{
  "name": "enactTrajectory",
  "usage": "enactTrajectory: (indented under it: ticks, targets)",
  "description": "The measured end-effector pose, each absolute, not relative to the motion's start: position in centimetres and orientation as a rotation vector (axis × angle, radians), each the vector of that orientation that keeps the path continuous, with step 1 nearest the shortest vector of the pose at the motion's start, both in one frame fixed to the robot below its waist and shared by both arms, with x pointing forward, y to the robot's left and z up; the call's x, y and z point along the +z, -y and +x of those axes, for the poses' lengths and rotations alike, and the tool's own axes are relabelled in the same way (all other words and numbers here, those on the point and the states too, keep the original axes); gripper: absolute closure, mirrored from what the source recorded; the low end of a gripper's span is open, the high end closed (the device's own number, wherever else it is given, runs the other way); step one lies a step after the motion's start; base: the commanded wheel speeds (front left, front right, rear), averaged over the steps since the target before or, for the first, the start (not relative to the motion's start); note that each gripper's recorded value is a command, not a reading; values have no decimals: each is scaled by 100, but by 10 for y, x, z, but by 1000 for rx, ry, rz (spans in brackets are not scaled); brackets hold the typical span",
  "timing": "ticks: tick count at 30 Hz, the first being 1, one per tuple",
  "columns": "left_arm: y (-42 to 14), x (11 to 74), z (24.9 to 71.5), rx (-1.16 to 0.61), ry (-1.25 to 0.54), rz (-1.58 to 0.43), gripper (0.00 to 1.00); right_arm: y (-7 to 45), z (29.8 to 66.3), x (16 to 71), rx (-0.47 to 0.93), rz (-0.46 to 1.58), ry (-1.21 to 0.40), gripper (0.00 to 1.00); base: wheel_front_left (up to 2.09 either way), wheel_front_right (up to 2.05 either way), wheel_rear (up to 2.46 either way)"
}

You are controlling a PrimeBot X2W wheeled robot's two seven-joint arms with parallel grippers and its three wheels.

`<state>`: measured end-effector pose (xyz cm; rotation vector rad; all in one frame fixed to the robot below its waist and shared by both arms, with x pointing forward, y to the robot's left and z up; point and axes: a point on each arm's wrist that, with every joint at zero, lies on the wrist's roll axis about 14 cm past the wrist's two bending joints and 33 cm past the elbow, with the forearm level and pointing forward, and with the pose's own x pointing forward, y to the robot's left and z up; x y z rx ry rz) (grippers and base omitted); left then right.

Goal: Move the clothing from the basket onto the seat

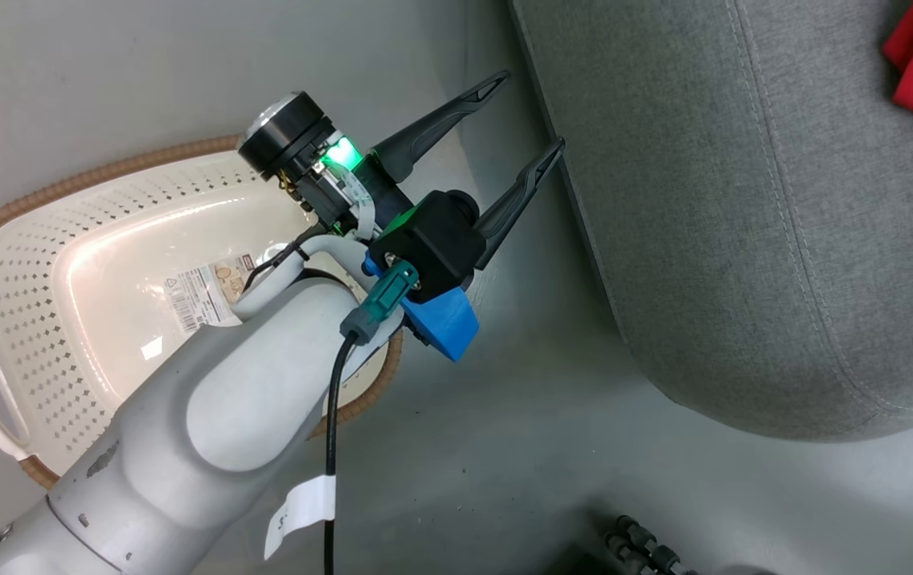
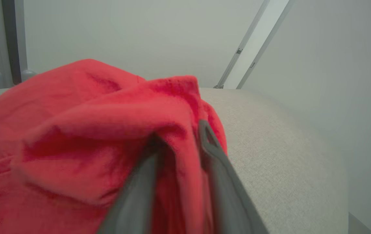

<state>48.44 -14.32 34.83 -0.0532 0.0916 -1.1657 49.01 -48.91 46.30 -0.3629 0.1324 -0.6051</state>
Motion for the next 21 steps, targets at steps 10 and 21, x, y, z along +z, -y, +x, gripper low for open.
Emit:
enactTrajectory:
  ticks: [10, 21]
  targets:
    - [143, 383, 480, -1136, -41, -64, 0, 465, 443, 478, -561, -392, -113, 0, 0, 0, 0]
    - [105, 449, 498, -917, 42, -89, 0, 395, 437, 521, -380, -351, 35, 0, 0, 0, 0]
